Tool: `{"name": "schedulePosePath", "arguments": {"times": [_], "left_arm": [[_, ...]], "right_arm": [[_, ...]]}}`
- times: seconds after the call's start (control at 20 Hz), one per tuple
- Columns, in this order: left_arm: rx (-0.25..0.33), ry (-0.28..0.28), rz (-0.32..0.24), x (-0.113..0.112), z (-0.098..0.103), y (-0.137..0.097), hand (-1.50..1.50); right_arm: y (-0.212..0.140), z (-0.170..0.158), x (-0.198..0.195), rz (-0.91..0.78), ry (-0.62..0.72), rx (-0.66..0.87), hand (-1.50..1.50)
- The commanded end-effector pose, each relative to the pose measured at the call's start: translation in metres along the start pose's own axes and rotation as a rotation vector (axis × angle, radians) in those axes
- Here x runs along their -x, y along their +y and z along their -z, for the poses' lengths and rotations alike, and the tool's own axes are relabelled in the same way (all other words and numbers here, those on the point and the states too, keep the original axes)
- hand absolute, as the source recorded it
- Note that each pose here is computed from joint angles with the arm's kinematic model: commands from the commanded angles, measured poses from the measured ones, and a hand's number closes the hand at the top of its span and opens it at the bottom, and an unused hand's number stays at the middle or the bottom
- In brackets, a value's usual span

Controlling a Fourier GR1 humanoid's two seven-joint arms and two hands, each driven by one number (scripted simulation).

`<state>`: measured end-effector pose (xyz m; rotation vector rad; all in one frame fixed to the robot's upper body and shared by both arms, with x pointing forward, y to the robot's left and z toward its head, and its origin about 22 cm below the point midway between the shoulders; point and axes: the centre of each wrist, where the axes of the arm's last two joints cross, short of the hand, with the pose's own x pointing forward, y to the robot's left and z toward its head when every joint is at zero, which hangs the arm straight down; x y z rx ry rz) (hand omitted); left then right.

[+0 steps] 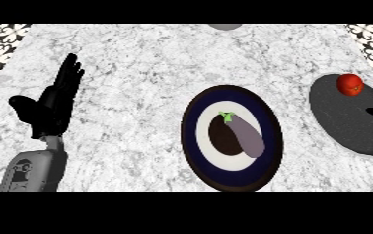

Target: Pick the tomato from the plate and place it in the pan

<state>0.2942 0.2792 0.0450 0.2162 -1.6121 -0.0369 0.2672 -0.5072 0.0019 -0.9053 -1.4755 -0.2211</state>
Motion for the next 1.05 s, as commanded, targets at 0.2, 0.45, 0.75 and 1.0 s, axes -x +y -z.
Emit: {"name": "schedulePosePath", "arguments": {"times": [0.2,0.45,0.75,1.0], "left_arm": [[-0.028,0.039,0.005,0.008,-0.02,0.016,0.0],[-0.034,0.028,0.012,0.006,-0.018,0.019,0.0],[-0.043,-0.001,0.006,-0.007,-0.007,0.013,0.0],[-0.005,0.004,-0.007,-0.009,-0.004,0.011,0.0]], "right_arm": [[-0.052,-0.043,0.027,0.167,-0.073,-0.124,-1.5],[-0.105,-0.083,0.029,0.156,-0.106,-0.133,-1.5],[-0.137,-0.16,0.022,0.165,-0.09,-0.14,-1.5],[-0.144,-0.202,-0.031,0.095,-0.078,-0.115,-1.5]]}}
